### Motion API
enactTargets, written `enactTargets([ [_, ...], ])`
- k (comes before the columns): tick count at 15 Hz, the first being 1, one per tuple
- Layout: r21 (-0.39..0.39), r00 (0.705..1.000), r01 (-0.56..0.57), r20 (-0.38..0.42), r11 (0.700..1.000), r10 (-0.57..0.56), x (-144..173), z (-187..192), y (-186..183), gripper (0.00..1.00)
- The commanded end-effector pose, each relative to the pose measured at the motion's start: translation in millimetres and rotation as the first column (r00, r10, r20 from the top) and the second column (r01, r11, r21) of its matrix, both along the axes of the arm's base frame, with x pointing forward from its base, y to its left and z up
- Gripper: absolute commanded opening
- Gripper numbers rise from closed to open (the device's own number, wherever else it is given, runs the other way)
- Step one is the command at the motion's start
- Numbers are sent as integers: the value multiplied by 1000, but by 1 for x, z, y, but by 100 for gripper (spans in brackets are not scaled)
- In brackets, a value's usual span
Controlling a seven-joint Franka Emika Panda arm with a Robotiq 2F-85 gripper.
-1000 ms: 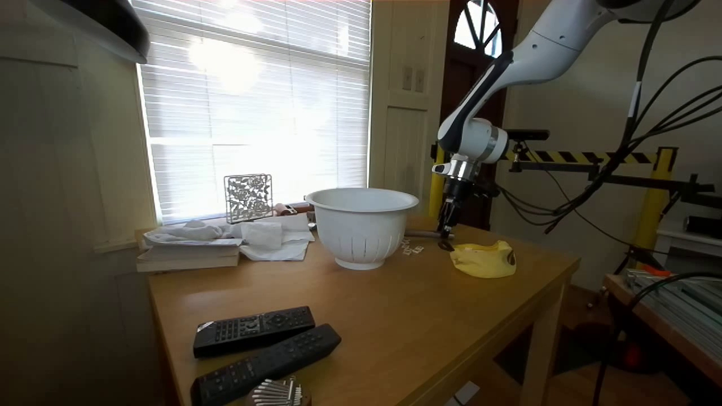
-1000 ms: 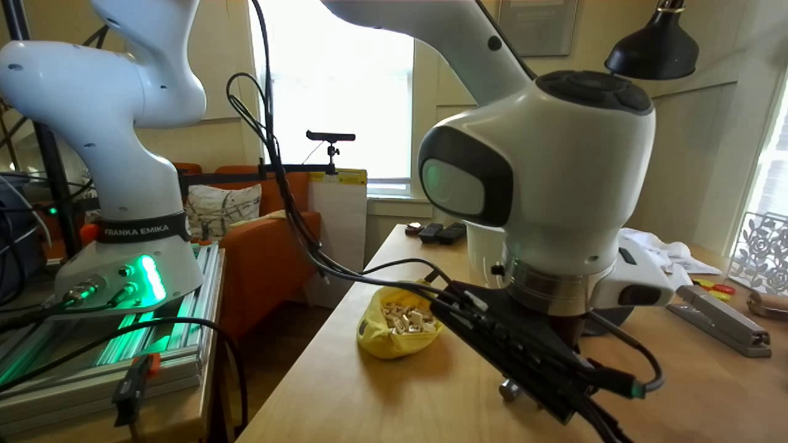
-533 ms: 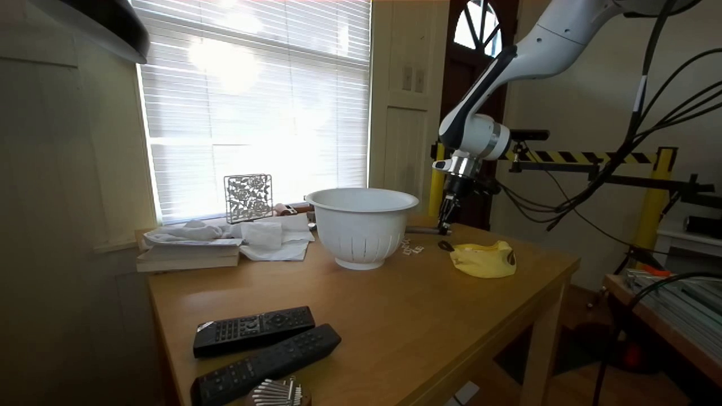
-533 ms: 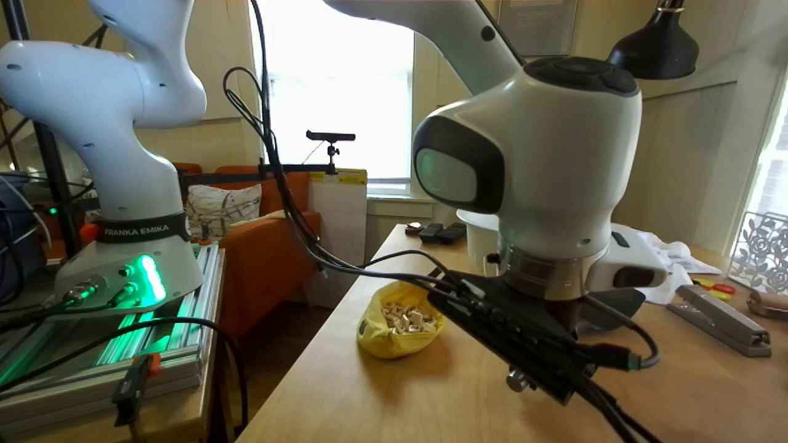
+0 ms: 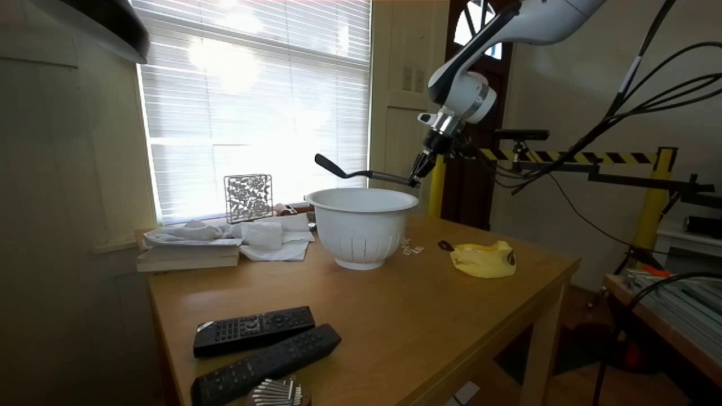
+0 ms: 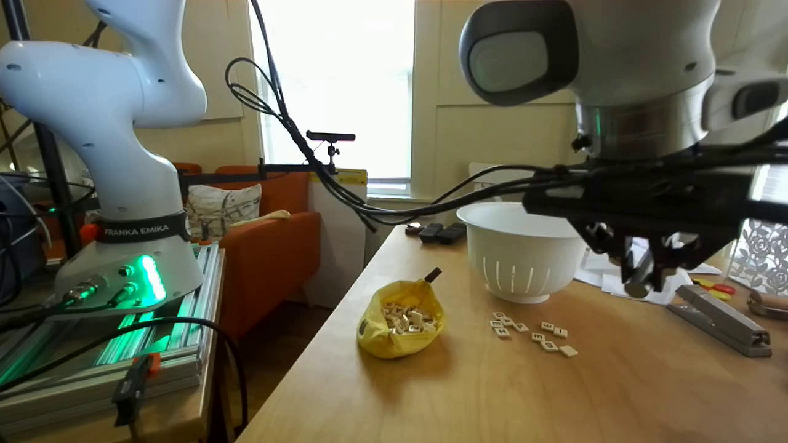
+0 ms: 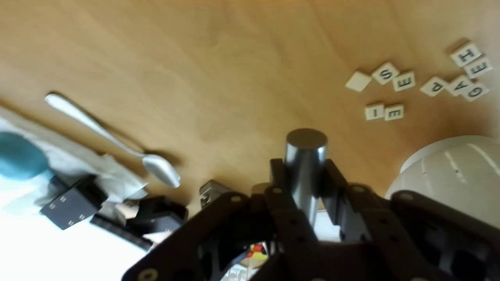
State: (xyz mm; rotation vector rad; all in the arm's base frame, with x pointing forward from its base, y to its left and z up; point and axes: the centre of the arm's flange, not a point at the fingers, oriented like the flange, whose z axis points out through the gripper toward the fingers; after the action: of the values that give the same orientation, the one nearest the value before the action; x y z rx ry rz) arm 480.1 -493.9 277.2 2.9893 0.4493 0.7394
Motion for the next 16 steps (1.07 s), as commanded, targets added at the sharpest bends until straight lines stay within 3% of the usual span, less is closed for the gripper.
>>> enactTargets([
  [1,-176,995,-46,79,983,61,22,19,-31,6],
  [5,-379,988,-60,107,923,109,37,25,-67,6],
  [9,-558,986,-30,122,829,118,51,17,-108,6],
  [11,-621,989,-27,96,784,110,51,11,-123,6],
  [16,-707,999,-42,-17,706,43,35,-21,-152,6],
])
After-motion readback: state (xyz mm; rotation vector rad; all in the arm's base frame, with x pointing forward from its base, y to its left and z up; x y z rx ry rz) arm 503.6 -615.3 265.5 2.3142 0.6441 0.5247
